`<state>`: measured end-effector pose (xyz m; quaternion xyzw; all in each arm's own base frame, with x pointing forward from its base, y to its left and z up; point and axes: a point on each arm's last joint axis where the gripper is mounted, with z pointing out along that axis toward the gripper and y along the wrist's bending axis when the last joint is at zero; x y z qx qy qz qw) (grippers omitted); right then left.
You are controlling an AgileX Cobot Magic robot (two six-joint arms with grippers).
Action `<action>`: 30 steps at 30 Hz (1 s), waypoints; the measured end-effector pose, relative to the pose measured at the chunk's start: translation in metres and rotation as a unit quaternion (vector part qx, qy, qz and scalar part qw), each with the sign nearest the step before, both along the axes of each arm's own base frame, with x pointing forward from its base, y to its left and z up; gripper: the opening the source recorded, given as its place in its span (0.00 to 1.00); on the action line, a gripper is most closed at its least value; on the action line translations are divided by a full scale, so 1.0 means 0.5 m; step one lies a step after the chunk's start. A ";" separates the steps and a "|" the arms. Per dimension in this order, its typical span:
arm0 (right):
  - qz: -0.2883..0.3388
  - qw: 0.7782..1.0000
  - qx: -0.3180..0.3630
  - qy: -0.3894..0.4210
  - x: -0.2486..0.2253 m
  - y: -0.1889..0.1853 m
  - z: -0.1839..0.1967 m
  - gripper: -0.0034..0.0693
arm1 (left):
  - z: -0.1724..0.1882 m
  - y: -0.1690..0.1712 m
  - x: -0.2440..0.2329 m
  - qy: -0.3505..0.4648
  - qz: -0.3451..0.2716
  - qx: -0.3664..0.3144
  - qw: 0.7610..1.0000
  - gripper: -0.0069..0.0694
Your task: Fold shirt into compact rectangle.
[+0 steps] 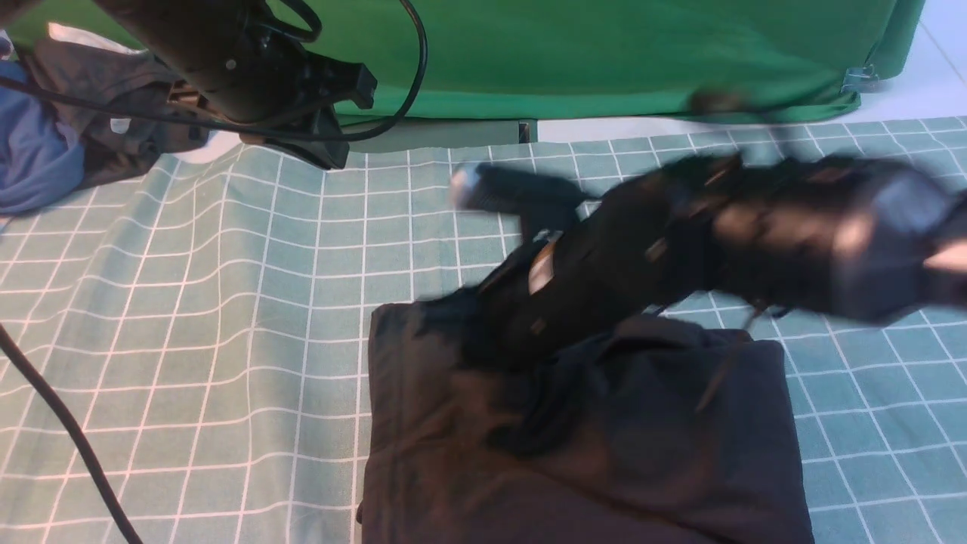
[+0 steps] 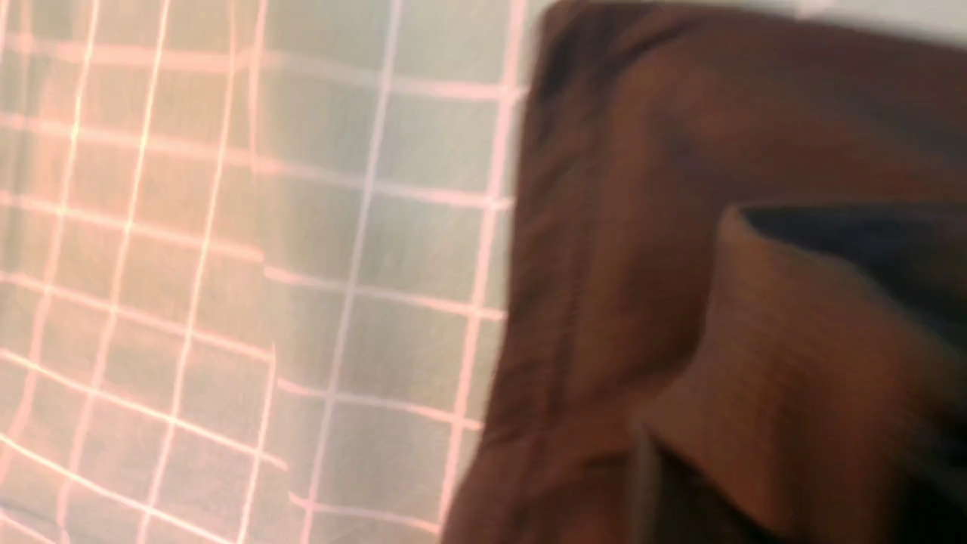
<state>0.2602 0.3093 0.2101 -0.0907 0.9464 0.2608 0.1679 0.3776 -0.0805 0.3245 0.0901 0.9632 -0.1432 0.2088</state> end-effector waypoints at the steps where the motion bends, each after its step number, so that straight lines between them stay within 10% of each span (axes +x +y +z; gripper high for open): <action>1: 0.002 1.000 -0.003 0.003 -0.002 0.004 -0.007 0.58 | 0.000 0.000 0.000 0.000 0.000 0.000 1.000 0.11; 8: 0.032 0.999 -0.028 0.016 0.003 -0.034 0.041 0.89 | 0.000 0.000 0.000 0.002 0.007 -0.003 1.000 0.11; 11: 0.056 0.998 -0.036 0.006 0.010 -0.070 0.095 0.79 | 0.000 0.000 0.000 0.003 0.011 -0.004 1.000 0.11; 15: 0.098 0.993 -0.059 -0.010 0.003 -0.158 0.190 0.34 | 0.000 0.000 0.000 0.005 0.013 -0.005 1.000 0.11; 19: 0.117 0.987 -0.107 -0.008 -0.013 -0.223 0.227 0.11 | -0.001 0.000 -0.003 0.013 0.012 -0.005 1.000 0.11; 30: 0.103 0.975 -0.193 0.040 -0.011 -0.328 0.179 0.28 | -0.007 0.001 -0.020 0.061 0.000 0.002 0.998 0.11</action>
